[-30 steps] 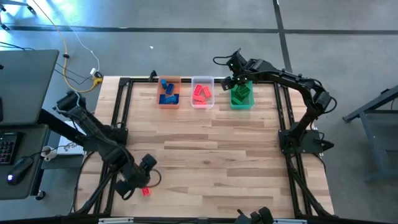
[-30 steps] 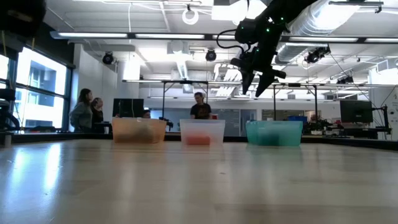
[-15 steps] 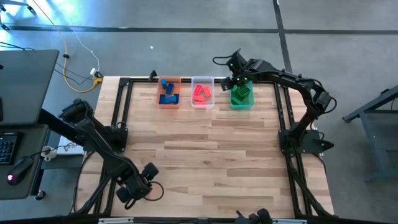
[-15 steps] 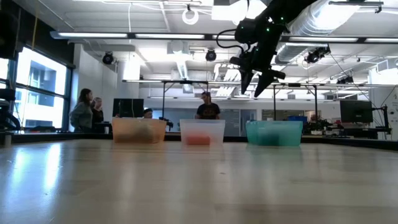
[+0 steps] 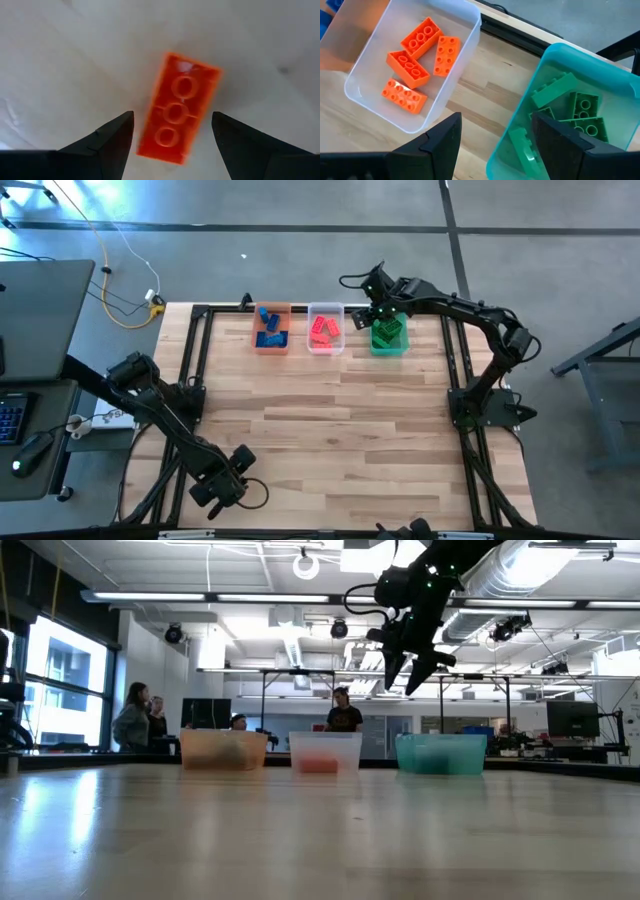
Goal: Sort & place blocks by color
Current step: Put the orange game piece into the white bin
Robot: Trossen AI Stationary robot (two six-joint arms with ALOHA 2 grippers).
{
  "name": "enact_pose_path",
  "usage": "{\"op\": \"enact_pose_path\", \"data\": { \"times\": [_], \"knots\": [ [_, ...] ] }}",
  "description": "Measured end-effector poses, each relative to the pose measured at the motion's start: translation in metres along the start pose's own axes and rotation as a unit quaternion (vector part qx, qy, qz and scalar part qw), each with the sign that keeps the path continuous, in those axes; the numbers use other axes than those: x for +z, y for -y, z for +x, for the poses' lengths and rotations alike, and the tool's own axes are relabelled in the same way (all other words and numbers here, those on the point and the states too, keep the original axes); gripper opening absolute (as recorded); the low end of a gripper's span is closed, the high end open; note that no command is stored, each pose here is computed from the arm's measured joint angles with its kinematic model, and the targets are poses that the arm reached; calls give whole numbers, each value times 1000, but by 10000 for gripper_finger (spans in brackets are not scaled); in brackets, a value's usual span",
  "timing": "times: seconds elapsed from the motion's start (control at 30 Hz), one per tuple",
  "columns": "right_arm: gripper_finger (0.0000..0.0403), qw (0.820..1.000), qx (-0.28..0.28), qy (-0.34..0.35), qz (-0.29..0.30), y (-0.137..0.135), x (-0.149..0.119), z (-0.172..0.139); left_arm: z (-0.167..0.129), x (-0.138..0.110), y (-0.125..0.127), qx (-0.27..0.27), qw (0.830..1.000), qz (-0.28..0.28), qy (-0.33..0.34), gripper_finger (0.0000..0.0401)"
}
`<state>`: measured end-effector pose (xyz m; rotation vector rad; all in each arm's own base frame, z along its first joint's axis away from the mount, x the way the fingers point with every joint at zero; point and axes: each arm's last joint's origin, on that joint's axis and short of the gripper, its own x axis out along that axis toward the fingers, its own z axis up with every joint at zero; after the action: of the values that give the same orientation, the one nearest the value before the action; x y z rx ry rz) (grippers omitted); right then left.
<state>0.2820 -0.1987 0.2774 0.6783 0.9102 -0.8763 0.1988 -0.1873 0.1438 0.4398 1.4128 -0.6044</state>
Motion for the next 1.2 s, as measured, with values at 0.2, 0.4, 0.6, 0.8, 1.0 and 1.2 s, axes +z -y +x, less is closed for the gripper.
{"op": "enact_pose_path", "data": {
  "times": [0.2, 0.4, 0.6, 0.8, 1.0, 1.2],
  "knots": [
    [229, 1000, 3, -3, 0, 0, 0, 0, 11, 1, -2, 33, 999, -18, -20, 249],
    [229, 1000, 16, -12, -13, -1, -2, 0, 9, 1, -3, 32, 998, -55, -14, 177],
    [229, 998, 31, -17, -46, -8, -5, -1, 4, 0, -7, 10, 992, -129, -8, 105],
    [229, 994, 59, -28, -92, -20, -11, -2, -3, 0, -17, 14, 986, -164, 8, 105],
    [228, 988, 70, -36, -134, -34, -21, -5, -20, -2, -39, 48, 979, -192, 42, 105],
    [216, 983, 81, -45, -162, -50, -33, -8, -40, -8, -69, 98, 971, -204, 79, 105]
  ]
}}
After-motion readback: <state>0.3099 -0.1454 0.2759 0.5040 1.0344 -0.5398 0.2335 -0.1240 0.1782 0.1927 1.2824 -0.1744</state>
